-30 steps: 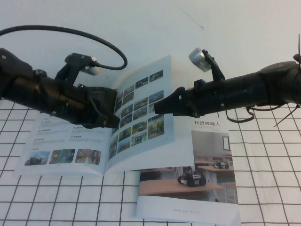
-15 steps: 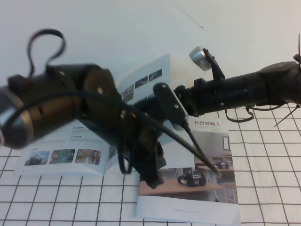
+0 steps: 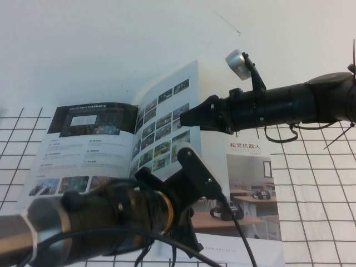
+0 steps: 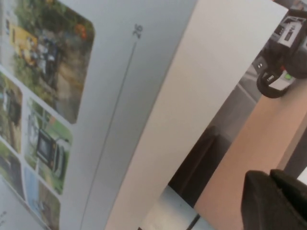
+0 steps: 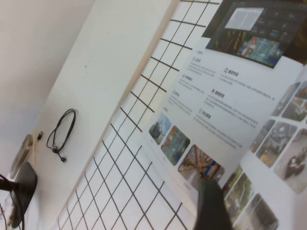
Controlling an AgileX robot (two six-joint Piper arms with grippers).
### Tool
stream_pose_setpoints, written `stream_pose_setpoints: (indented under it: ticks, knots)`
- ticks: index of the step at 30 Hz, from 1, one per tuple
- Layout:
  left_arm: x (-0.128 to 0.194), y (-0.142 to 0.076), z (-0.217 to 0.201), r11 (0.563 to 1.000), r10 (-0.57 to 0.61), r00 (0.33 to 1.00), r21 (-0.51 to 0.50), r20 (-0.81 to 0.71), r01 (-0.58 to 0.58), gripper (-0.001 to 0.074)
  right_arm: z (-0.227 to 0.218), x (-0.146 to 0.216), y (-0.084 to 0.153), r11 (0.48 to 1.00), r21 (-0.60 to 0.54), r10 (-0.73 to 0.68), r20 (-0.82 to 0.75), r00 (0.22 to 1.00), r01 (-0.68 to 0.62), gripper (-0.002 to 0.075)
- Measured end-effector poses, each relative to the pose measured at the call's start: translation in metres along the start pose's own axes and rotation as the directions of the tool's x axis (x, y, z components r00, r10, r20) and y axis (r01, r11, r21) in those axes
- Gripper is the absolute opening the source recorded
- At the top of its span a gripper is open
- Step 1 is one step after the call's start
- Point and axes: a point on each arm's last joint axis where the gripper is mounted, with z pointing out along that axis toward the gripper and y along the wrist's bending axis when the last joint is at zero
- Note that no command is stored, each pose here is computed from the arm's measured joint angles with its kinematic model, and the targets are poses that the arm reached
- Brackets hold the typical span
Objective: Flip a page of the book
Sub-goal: Open the closed book
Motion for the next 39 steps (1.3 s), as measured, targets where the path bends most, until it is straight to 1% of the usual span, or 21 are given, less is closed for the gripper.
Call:
stream_pose_setpoints:
  ticks: [2,3,5,8,11,16,20,24,27,29,36,39]
  knots:
    - [0.004,-0.002,0.005,1.0,0.001,1.0,-0.011,0.026,-0.001,-0.0002,0.0,0.0,0.0,1.0,-0.003,0.002,0.001,1.0,-0.002,0.0419]
    - [0.006,-0.003,0.008,1.0,-0.023,0.999,-0.021,0.036,0.024,-0.0002,0.0,0.0,0.001,1.0,-0.007,0.002,-0.001,1.0,-0.002,0.0419]
    - [0.007,-0.001,0.011,0.998,-0.031,0.998,-0.047,0.055,0.033,-0.0002,0.0,0.0,0.002,1.0,-0.018,0.005,-0.001,1.0,-0.005,0.0419]
    - [0.004,0.003,0.014,0.994,-0.022,0.995,-0.1,0.101,0.033,-0.0002,0.0,0.0,0.003,1.0,-0.028,0.008,0.0,1.0,-0.008,0.0419]
    - [0.001,0.005,0.015,0.991,-0.034,0.99,-0.123,0.138,0.051,-0.0002,0.0,0.0,0.004,0.999,-0.041,0.011,-0.002,1.0,-0.011,0.0419]
    - [0.004,0.009,0.022,0.98,-0.047,0.991,-0.188,0.129,0.071,-0.0002,0.0,0.0,0.004,0.999,-0.047,0.02,-0.004,1.0,-0.02,0.0419]
    - [0.007,0.015,0.025,0.958,-0.076,0.99,-0.266,0.119,0.105,-0.0002,0.0,0.001,0.005,0.998,-0.051,0.021,-0.008,1.0,-0.021,0.0419]
    - [0.009,0.024,0.023,0.916,-0.126,0.982,-0.363,0.139,0.169,-0.0002,0.0,0.003,0.003,0.999,-0.036,-0.001,-0.037,0.999,0.0,0.0419]
    - [0.009,0.029,0.021,0.893,-0.136,0.98,-0.41,0.148,0.186,-0.0002,0.0,0.005,0.002,1.0,-0.02,-0.019,-0.06,0.998,0.018,0.0419]
    - [0.009,0.03,0.02,0.885,-0.143,0.978,-0.423,0.153,0.196,-0.0002,0.0,0.006,0.001,1.0,-0.017,-0.023,-0.065,0.998,0.022,0.0419]
    - [0.009,0.03,0.02,0.881,-0.153,0.976,-0.425,0.158,0.207,-0.0002,-0.004,0.009,-0.002,0.997,-0.011,-0.072,-0.113,0.991,0.071,0.0418]
    - [0.009,0.03,0.02,0.881,-0.165,0.973,-0.419,0.163,0.22,-0.0002,-0.009,0.01,-0.002,0.997,-0.042,-0.074,-0.136,0.988,0.069,0.0418]
